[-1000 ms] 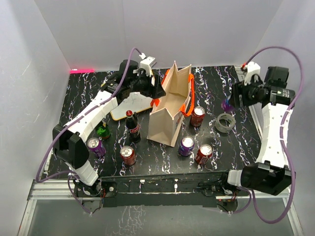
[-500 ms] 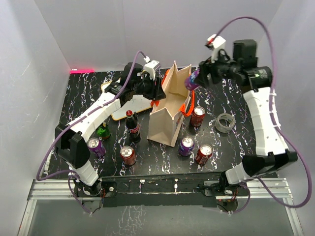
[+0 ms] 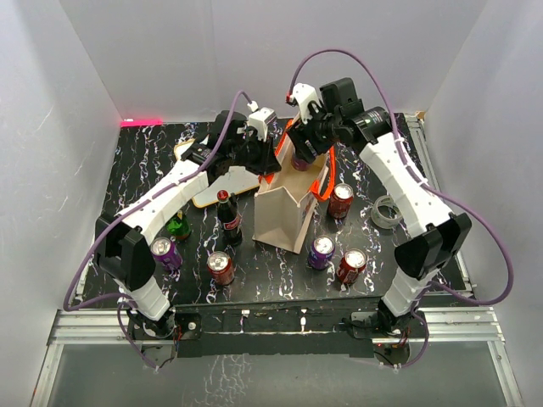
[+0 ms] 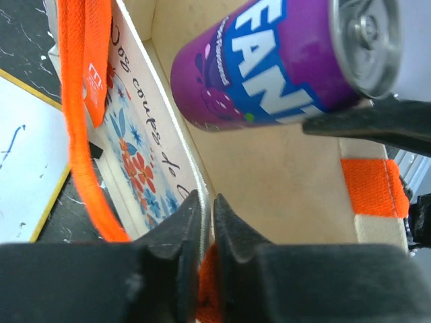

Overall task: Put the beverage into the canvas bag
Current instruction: Place the drink in the canvas bag, then pick up the drink from the center of the board.

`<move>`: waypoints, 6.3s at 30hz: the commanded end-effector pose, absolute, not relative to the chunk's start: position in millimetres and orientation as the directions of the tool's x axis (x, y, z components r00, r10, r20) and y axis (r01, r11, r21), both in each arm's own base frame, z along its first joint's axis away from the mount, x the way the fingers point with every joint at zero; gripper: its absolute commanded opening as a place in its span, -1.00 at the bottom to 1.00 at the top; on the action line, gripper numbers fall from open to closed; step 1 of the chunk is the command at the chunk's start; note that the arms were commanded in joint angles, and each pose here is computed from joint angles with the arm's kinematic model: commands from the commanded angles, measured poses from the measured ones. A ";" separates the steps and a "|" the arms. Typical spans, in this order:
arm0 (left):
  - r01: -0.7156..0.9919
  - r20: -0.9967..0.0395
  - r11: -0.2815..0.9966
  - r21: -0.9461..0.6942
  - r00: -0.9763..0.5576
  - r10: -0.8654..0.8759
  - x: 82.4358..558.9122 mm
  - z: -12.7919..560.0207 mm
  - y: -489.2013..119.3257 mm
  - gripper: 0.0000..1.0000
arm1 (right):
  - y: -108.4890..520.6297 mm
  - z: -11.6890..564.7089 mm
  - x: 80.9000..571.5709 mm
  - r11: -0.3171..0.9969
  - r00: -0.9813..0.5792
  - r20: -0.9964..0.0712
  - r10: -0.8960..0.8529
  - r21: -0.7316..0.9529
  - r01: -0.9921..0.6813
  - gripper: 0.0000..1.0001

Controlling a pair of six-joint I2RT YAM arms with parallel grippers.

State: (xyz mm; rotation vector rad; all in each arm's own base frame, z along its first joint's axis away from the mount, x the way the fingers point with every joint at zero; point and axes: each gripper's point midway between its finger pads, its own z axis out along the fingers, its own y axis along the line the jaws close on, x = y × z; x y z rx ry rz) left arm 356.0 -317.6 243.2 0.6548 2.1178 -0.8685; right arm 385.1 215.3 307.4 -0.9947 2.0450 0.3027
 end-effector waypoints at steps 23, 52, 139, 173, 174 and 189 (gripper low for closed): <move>0.647 -0.766 0.580 -0.494 -0.640 0.061 329.1 260.9 -297.5 -1.00 | 200.4 251.6 445.7 0.796 -0.460 -0.730 -0.505 -0.188 -0.576 -0.85; 0.665 -0.766 0.584 -0.466 -0.633 0.110 327.2 238.4 -289.0 -1.00 | 164.5 144.8 451.9 0.745 -0.539 -0.598 -0.593 -0.153 -0.650 -0.82; 0.674 -0.774 0.565 -0.475 -0.626 0.096 338.0 240.1 -298.0 -1.00 | 174.5 364.4 390.5 0.770 -0.239 -0.877 -0.417 -0.201 -0.605 0.72; 0.681 -0.781 0.555 -0.478 -0.618 0.087 334.0 241.4 -297.3 -1.00 | 77.4 170.0 350.3 0.863 -0.383 -0.866 -0.321 -0.100 -0.496 0.78; 0.682 -0.782 0.556 -0.476 -0.617 0.087 333.9 241.7 -297.1 -1.00 | 79.1 167.9 352.3 0.859 -0.381 -0.869 -0.315 -0.090 -0.504 0.78; 0.682 -0.781 0.552 -0.481 -0.619 0.085 333.8 242.7 -298.5 -1.00 | 91.4 133.7 376.1 0.842 -0.393 -0.874 -0.286 -0.033 -0.538 0.78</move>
